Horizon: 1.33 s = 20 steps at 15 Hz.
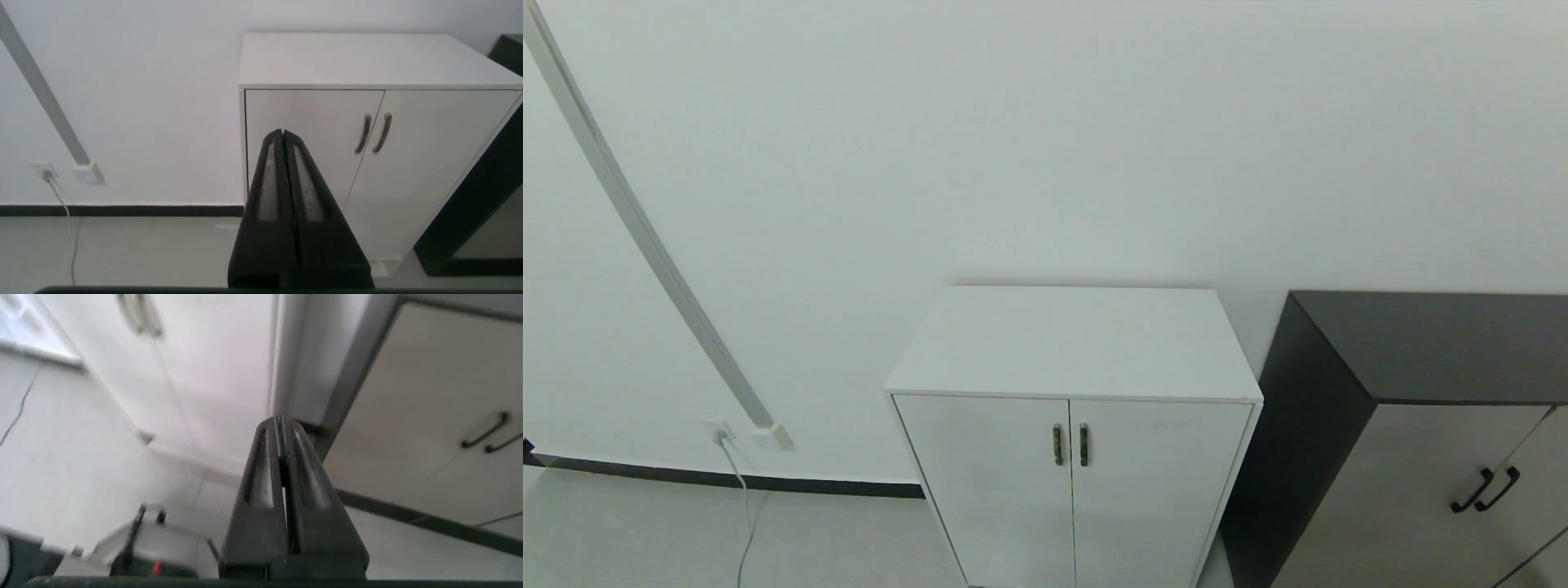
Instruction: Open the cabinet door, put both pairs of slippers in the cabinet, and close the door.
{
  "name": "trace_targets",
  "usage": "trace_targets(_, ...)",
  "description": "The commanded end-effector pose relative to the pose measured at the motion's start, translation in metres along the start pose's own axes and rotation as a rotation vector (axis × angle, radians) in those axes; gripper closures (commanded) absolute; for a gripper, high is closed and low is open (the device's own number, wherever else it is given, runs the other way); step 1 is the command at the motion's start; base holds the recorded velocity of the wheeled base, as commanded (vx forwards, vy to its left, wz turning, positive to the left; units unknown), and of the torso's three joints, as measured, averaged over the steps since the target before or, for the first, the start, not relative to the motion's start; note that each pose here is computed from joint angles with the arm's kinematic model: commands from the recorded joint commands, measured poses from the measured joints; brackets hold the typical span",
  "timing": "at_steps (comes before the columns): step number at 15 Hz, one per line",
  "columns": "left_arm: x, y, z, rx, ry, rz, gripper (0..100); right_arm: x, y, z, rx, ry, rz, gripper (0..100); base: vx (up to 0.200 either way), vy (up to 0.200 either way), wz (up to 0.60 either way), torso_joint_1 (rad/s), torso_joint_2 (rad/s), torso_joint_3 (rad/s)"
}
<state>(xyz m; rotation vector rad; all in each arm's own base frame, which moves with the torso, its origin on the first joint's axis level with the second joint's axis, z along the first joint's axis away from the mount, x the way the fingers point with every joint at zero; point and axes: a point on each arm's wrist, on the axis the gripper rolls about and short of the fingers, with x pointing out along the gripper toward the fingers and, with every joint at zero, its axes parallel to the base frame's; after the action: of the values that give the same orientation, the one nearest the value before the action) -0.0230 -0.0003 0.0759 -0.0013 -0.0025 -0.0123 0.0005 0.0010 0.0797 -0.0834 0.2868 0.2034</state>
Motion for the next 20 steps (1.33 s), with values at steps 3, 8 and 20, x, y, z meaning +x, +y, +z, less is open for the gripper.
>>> trace_targets(3, 0.000, 0.000, 0.000, 0.000, 0.001, 0.000, 100, -0.011, 0.001, -0.004, 0.019, -0.139, -0.096, 100, 0.000, 0.000, 0.00, 0.000, 0.00, 0.000)
trace_targets(8, 0.000, 0.000, 0.000, 0.000, 0.001, 0.000, 100, -0.019, 0.004, -0.009, 0.085, -0.261, -0.159, 100, 0.000, 0.000, 0.00, 0.000, 0.00, 0.000)
trace_targets(20, 0.000, 0.000, 0.000, 0.001, 0.001, 0.000, 100, -0.021, 0.003, -0.010, 0.170, -0.301, -0.258, 100, 0.000, 0.000, 0.00, 0.000, 0.00, 0.000)
